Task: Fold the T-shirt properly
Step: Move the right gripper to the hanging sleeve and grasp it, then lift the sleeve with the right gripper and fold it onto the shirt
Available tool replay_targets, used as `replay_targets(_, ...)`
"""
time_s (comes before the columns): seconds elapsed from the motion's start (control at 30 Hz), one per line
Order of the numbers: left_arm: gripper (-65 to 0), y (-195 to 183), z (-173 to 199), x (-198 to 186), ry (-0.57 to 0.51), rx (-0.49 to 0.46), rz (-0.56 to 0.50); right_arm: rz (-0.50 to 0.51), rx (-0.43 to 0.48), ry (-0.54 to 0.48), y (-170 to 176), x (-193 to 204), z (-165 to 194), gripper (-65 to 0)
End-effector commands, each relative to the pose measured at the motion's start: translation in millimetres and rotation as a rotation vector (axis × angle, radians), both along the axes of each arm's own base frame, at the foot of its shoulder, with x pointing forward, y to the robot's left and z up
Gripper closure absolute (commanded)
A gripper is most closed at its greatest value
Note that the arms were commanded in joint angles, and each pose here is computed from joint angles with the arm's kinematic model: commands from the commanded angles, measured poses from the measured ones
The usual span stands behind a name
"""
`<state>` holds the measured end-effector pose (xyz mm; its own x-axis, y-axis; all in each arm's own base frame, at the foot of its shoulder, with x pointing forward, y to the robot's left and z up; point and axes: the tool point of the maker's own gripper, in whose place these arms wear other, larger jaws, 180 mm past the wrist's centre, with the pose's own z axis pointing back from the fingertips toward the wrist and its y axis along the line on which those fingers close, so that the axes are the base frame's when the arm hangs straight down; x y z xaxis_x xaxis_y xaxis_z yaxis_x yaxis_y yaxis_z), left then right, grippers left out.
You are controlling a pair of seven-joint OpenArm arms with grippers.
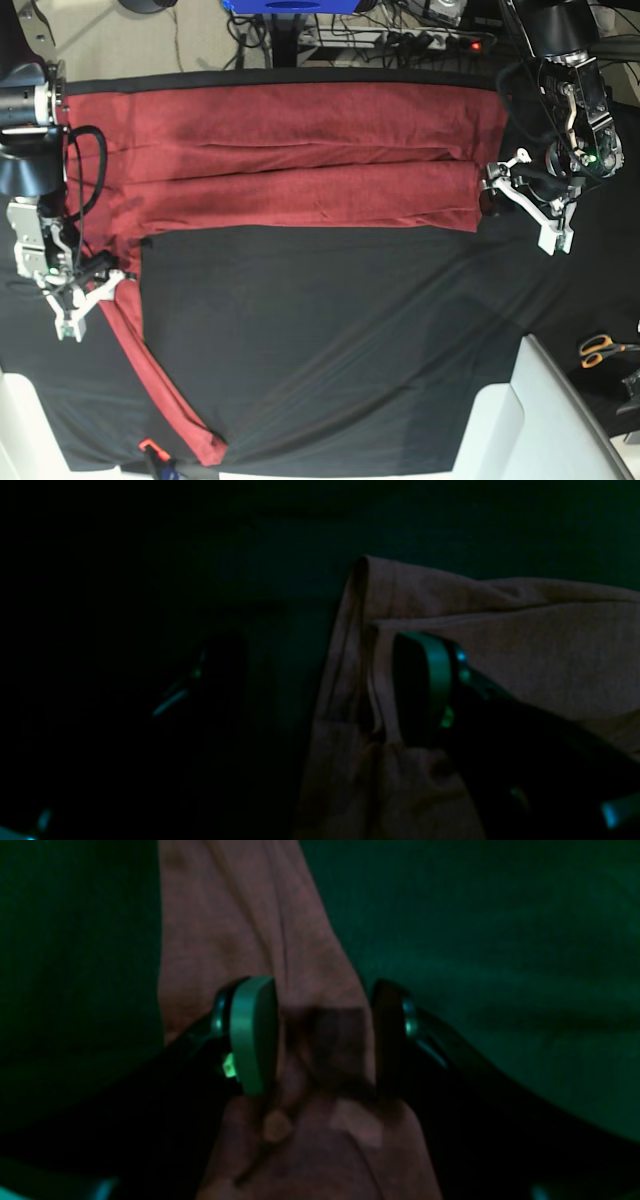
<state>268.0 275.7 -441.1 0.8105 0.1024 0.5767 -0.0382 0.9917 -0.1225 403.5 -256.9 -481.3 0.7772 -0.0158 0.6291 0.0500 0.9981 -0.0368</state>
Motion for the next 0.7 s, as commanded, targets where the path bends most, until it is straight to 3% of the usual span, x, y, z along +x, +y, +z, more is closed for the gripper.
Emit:
replay_targets(0.0, -44.1, 6.6, 11.9, 8.9, -0.042, 0.017, -0.002, -0.007, -0.011, -0.076, -8.0, 21.7, 22.1, -29.3)
replay_targets(0.23, -44.1, 6.6, 11.9, 8.9, -0.042, 0.017, -0.002, -0.016, -0.004, -0.053, -8.3, 17.6, 14.7, -27.2)
replay_targets(0.37, -44.1, 6.6, 12.3, 9.5, -0.044, 0.017, -0.002, -0.016, -0.004, -0.050, -8.3, 17.7, 14.8, -7.5)
replay_targets(0.43, -44.1, 6.6, 12.3, 9.5, -0.044, 0.017, -0.002, -0.016, -0.004, -0.051, -8.3, 18.4, 15.4, -1.8)
replay_targets(0.67, -44.1, 6.0, 11.6, 9.2, -0.042, 0.015, -0.002, -0.014, -0.005, -0.059, -7.8, 20.4, 18.0, -0.6)
